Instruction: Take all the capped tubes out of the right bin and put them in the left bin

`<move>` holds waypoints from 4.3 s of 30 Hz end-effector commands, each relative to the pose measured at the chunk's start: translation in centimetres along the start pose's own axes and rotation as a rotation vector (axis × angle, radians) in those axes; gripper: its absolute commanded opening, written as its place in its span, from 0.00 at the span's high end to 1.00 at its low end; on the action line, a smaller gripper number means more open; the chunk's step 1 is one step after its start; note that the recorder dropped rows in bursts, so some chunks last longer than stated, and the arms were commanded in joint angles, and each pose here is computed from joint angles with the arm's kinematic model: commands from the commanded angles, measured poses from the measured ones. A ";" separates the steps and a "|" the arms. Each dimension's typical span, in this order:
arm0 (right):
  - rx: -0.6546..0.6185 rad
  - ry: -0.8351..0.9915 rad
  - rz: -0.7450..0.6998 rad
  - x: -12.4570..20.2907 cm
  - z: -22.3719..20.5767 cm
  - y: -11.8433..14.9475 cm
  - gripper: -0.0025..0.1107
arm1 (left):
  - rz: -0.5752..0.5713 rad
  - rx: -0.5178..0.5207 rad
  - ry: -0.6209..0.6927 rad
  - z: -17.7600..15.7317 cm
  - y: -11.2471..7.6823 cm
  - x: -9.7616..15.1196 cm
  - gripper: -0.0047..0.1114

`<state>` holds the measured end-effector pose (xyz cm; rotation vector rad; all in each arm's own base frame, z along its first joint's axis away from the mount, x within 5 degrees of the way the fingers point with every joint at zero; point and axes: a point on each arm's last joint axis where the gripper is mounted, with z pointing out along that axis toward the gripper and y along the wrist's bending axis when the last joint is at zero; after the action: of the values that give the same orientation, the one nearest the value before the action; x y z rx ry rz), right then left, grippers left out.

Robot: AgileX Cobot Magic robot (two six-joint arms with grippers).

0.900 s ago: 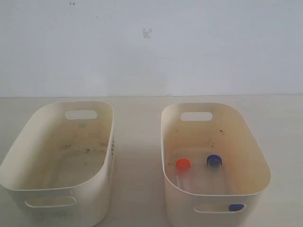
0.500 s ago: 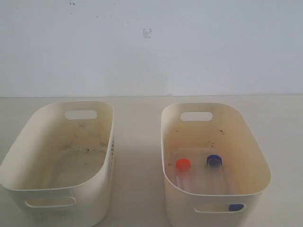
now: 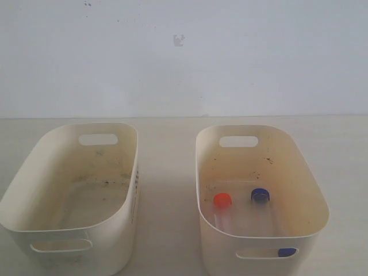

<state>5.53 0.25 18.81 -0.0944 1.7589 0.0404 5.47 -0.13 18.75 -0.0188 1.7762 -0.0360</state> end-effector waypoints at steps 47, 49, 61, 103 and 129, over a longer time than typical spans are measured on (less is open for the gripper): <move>-0.100 -0.584 0.038 -7.2 -2.6 0.7 0.97 | -0.004 -0.003 -0.004 0.0 0.0 0.0 0.92; -0.078 -0.533 0.040 -8.5 -2.9 0.4 0.97 | -0.004 -0.003 -0.004 0.0 0.0 0.0 0.92; 0.033 0.130 0.040 -12.0 2.0 -0.4 0.97 | -0.004 -0.003 -0.004 0.0 0.0 0.0 0.92; -0.087 0.356 0.122 -10.3 13.9 2.3 0.97 | -0.004 -0.003 -0.004 0.0 0.0 0.0 0.92; -0.350 1.076 -0.141 -18.1 28.4 12.7 0.97 | -0.004 -0.003 -0.004 0.0 0.0 0.0 0.92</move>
<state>34.37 15.04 31.34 -0.5528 2.7116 0.1964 5.47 -0.13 18.75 -0.0188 1.7762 -0.0360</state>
